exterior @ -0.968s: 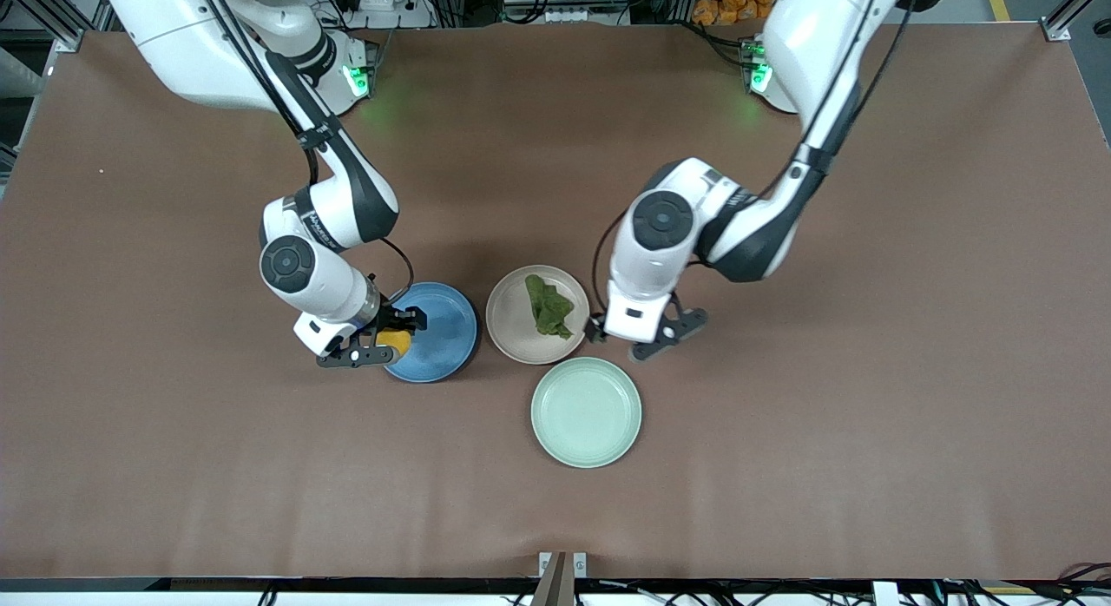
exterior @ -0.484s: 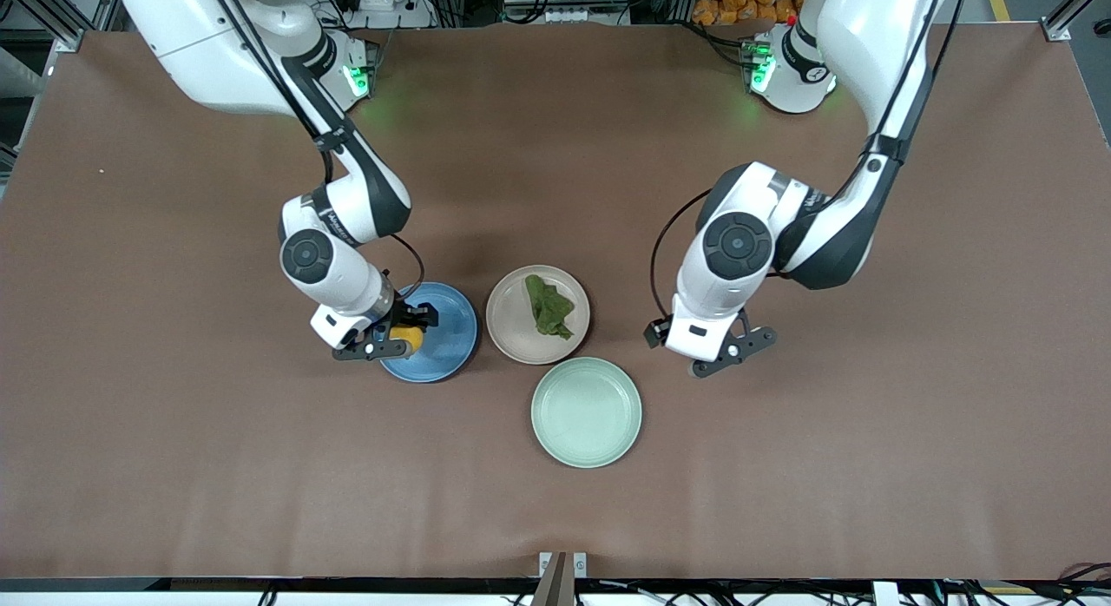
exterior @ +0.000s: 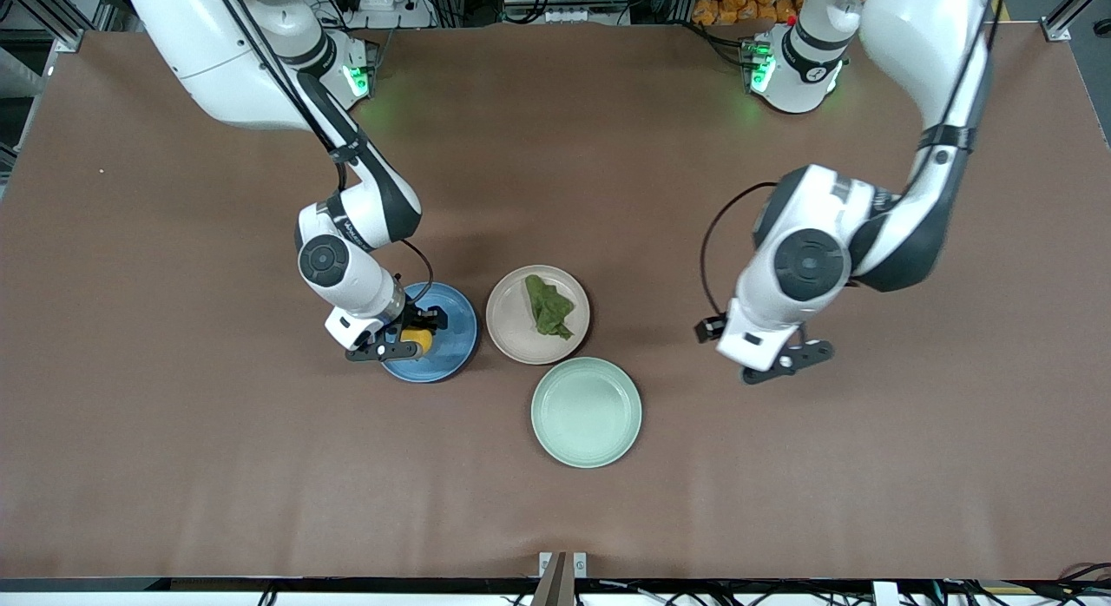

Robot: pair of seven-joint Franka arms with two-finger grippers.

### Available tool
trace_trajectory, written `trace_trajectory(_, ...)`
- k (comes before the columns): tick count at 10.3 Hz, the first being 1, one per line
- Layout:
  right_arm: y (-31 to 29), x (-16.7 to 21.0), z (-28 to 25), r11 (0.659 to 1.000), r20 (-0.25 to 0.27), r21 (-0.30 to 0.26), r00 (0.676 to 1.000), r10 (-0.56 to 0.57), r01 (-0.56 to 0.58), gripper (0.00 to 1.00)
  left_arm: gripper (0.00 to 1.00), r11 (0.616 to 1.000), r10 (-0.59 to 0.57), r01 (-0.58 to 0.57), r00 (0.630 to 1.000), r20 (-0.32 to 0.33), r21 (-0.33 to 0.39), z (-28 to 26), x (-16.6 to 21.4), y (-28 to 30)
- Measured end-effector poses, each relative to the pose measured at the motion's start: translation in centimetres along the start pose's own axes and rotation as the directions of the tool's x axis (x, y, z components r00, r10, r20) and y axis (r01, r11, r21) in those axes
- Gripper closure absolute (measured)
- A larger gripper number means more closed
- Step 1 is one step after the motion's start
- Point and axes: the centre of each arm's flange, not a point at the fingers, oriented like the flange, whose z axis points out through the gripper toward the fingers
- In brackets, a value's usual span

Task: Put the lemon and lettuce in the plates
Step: 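Lower the lemon onto the blue plate and open the right gripper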

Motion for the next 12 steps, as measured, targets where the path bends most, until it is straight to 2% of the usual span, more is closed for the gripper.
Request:
trace_trajectory(2,0.1,0.0,0.0,1.000,0.000,-0.001,1.000,0.002,-0.002,0.39,0.00,0.999,0.045,-0.045,0.999,0.008,0.007,-0.4,-0.7,-1.2)
trace_trajectory(3,0.2,0.1,0.0,1.000,-0.001,-0.002,1.000,0.004,-0.004,0.30,0.00,0.998,0.066,-0.066,0.998,0.019,0.006,-0.3,-1.2,-2.0)
trace_trajectory(4,0.4,0.2,0.0,1.000,-0.002,-0.003,1.000,0.008,-0.008,0.14,0.00,0.997,0.079,-0.079,0.997,0.022,-0.001,-0.3,-1.7,-3.3)
trace_trajectory(5,0.5,0.3,-0.1,1.000,-0.005,-0.004,1.000,0.011,-0.011,0.04,0.00,0.996,0.087,-0.087,0.996,0.008,-0.011,-0.6,-2.2,-5.0)
trace_trajectory(6,0.6,0.5,-0.3,1.000,-0.010,-0.004,1.000,0.015,-0.015,0.00,0.00,0.996,0.093,-0.093,0.996,-0.007,-0.014,-1.0,-3.0,-6.7)
trace_trajectory(8,0.7,1.6,-1.4,0.999,0.007,-0.013,0.999,0.036,-0.035,0.00,0.00,0.993,0.117,-0.117,0.993,-0.015,-0.021,-2.0,-4.8,-10.5)
trace_trajectory(10,0.2,3.4,-4.4,0.998,0.074,-0.040,0.996,0.056,-0.053,0.00,0.00,0.989,0.143,-0.143,0.990,-0.014,-0.047,-2.9,-6.3,-13.2)
trace_trajectory(12,-0.3,5.5,-8.3,0.997,0.112,-0.058,0.992,0.063,-0.057,0.00,0.00,0.988,0.143,-0.145,0.989,-0.041,-0.054,-4.0,-7.6,-14.1)
